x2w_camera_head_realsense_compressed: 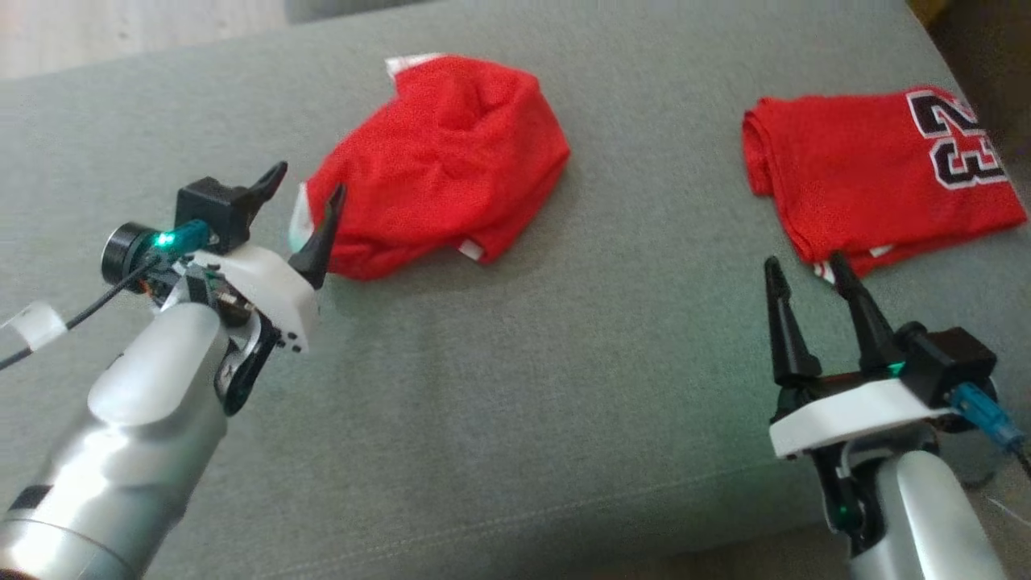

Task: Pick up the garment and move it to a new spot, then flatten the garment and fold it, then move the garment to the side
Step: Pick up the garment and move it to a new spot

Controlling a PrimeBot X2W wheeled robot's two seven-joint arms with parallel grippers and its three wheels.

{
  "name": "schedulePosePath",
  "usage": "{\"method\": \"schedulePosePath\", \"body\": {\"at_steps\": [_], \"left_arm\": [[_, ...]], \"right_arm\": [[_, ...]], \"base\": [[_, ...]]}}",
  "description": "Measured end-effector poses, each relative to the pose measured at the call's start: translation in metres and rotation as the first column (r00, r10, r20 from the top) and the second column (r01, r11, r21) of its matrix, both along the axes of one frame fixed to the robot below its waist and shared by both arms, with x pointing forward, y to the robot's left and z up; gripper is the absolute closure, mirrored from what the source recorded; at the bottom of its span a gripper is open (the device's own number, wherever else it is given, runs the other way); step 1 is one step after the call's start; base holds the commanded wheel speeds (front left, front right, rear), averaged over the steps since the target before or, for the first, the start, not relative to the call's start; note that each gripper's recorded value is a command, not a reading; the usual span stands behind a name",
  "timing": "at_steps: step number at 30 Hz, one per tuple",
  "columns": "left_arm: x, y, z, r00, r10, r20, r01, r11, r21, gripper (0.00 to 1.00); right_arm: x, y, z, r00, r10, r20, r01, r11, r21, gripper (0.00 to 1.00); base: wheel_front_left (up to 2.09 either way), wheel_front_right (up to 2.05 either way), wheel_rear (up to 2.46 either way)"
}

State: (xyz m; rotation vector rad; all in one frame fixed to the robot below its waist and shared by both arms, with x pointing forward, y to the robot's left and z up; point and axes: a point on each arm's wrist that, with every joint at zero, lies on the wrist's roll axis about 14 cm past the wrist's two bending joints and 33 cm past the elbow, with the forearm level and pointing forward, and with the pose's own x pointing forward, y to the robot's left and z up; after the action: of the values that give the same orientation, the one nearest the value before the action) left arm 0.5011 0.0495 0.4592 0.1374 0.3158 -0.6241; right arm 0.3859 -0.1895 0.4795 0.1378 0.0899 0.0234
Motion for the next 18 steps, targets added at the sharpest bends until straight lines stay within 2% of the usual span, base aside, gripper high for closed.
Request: {"method": "schedulePosePath", "body": {"at_steps": [7, 12, 16, 17, 18], "left_arm": [[-0.011, 0.021, 0.061, 0.979, 0.152, 0.139, -0.127, 0.976, -0.175, 0.0], [-0.055, 0.048, 0.05, 0.956, 0.266, 0.123, -0.233, 0.945, -0.23, 0.0], [-0.087, 0.071, 0.038, 0.926, 0.366, 0.093, -0.332, 0.907, -0.26, 0.0], [-0.1, 0.082, 0.037, 0.903, 0.424, 0.07, -0.386, 0.872, -0.3, 0.0], [-0.107, 0.088, 0.035, 0.89, 0.452, 0.058, -0.413, 0.854, -0.316, 0.0]], "right_arm": [[-0.002, 0.004, 0.02, 0.998, 0.014, 0.054, -0.013, 1.0, -0.012, 0.0], [-0.015, 0.022, 0.014, 0.997, 0.066, 0.036, -0.066, 0.998, -0.001, 0.0], [-0.019, 0.04, 0.013, 0.993, 0.115, 0.029, -0.116, 0.993, 0.01, 0.0], [-0.021, 0.047, 0.014, 0.99, 0.138, 0.033, -0.138, 0.99, 0.013, 0.0], [-0.021, 0.051, 0.015, 0.988, 0.149, 0.04, -0.15, 0.989, 0.015, 0.0]], "base": [[0.0, 0.0, 0.0], [0.0, 0.0, 0.0], [0.0, 0.0, 0.0], [0.0, 0.0, 0.0], [0.0, 0.0, 0.0]]}}
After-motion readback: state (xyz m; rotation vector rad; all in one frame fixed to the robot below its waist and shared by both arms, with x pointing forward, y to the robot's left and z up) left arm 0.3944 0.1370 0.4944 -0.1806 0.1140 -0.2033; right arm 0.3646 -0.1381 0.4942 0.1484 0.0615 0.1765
